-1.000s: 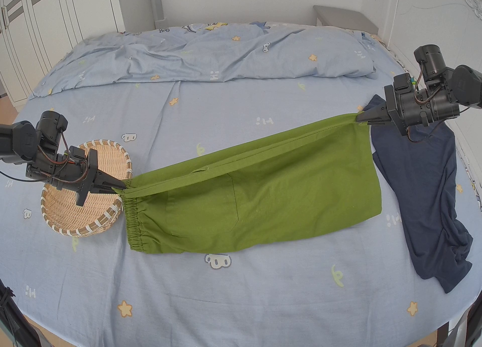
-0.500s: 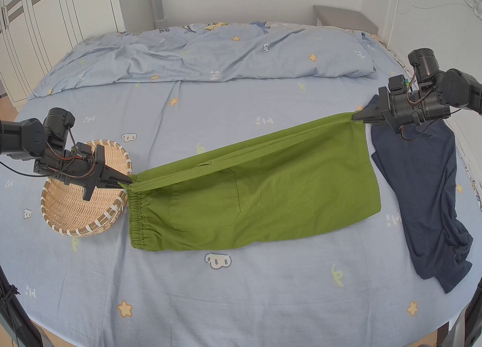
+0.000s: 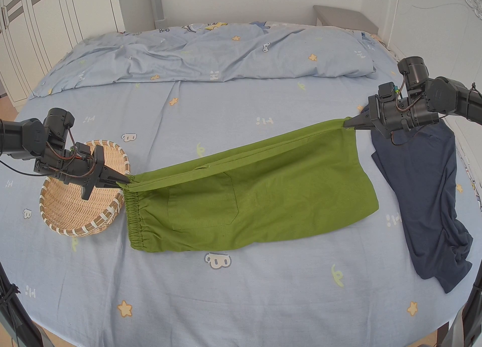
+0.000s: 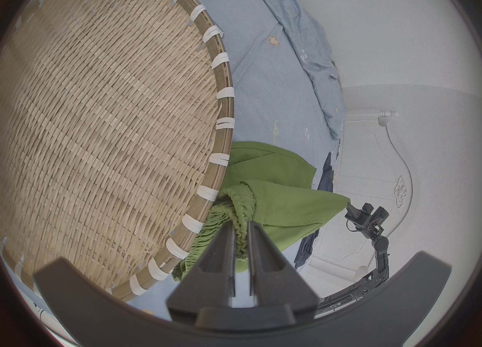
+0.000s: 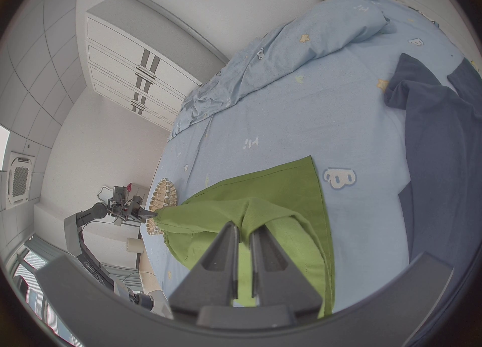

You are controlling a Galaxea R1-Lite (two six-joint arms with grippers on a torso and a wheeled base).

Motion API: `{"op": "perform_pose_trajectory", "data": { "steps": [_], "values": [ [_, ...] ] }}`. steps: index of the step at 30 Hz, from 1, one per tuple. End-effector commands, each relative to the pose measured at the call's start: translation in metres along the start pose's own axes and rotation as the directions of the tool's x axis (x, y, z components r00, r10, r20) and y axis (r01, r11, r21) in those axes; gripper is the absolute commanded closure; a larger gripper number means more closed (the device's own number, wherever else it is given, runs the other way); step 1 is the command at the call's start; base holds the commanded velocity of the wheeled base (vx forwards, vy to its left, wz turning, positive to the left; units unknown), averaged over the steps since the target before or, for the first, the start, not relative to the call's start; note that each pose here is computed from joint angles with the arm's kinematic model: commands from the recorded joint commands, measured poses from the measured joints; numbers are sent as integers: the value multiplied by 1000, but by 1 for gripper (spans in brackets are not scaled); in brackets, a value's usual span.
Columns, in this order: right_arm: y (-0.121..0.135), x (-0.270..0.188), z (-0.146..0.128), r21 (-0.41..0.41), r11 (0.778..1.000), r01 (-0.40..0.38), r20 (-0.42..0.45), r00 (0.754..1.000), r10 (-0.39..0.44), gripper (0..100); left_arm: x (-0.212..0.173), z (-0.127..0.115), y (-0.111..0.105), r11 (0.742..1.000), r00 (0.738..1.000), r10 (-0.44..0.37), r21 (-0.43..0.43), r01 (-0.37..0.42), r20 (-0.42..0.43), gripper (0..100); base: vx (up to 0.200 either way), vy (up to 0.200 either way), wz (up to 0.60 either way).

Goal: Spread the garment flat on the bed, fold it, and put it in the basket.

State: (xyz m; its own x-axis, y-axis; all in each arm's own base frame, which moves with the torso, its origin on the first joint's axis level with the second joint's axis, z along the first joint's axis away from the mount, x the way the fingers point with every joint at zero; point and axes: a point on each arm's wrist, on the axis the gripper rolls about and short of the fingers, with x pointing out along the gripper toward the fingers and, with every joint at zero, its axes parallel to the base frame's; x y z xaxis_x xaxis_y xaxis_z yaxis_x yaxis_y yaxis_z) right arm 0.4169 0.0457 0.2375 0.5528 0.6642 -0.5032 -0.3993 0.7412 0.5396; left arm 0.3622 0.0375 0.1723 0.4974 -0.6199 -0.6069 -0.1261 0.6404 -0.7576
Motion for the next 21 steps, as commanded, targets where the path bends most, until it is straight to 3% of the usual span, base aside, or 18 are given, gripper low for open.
{"op": "perform_pose_trajectory", "data": {
  "steps": [1,5,6,17,21],
  "values": [
    [-3,3,-1,5,1000,2,-6,1000,-2,100,2,0,1,1000,1000,4,-1,-4,-1,100,0,0,0],
    [-4,4,-1,7,1000,1,-9,1000,-1,100,7,0,3,1000,1000,6,-4,-6,-16,100,0,0,0],
    [-5,5,-2,10,1000,2,-13,1000,-2,0,8,0,3,1000,1000,7,-4,-7,-17,0,0,0,0],
    [-10,9,-7,27,1000,9,-32,999,-8,0,2,2,-3,1000,1000,-1,11,1,1,0,0,0,0],
    [-15,9,-16,54,998,18,-63,998,-15,0,-11,-6,-18,999,1000,-18,43,18,17,0,0,0,0]
  ]
}}
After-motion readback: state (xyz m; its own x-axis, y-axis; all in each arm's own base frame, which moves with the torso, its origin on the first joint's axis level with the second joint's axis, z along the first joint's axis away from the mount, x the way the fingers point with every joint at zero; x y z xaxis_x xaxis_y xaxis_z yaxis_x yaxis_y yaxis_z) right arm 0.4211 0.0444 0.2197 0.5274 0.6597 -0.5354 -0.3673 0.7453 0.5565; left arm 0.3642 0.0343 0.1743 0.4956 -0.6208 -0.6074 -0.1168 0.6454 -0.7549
